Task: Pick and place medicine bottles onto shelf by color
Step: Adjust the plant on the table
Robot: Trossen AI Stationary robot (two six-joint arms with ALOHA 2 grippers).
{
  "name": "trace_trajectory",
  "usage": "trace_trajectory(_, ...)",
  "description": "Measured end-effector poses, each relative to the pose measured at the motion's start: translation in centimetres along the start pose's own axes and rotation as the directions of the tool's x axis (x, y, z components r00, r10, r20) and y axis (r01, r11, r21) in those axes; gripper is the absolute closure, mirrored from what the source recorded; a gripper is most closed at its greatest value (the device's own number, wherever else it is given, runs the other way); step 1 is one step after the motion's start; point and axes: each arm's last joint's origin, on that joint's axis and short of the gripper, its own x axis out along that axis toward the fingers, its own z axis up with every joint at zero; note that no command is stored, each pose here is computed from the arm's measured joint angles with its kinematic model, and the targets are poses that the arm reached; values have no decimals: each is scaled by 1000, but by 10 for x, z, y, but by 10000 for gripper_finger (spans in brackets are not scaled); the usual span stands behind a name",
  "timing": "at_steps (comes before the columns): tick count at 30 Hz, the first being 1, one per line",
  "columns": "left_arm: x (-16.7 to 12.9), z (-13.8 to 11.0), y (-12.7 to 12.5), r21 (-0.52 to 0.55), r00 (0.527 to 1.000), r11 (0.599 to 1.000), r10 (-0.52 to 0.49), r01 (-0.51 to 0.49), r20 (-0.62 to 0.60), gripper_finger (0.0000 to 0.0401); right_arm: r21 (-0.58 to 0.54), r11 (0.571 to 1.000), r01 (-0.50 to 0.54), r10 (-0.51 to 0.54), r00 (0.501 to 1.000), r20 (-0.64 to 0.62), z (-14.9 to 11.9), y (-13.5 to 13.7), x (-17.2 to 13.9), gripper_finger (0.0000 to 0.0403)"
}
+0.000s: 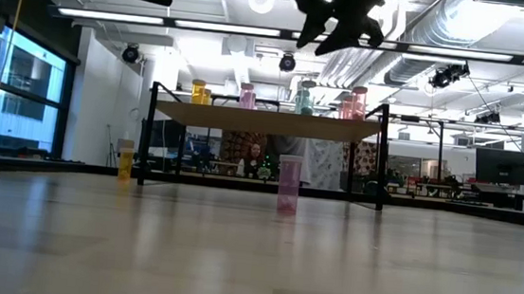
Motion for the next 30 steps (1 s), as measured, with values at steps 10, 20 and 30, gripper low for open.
trace_trajectory(10, 0, -1, 0, -72, 1000, 997, 3, -4, -5, 176, -54, 987, -149, 146, 987, -60, 10, -11, -20, 208)
trace_trajectory(20, -5, -11, 1, -177, 996, 984, 0, -16, -93, 176, -81, 968, -235, 211, 949, -234, -1, -18, -38, 208)
trace_trajectory(30, -21, -19, 9, -205, 993, 979, -6, -19, -118, 176, -92, 956, -280, 239, 919, -313, -22, 0, -67, 208)
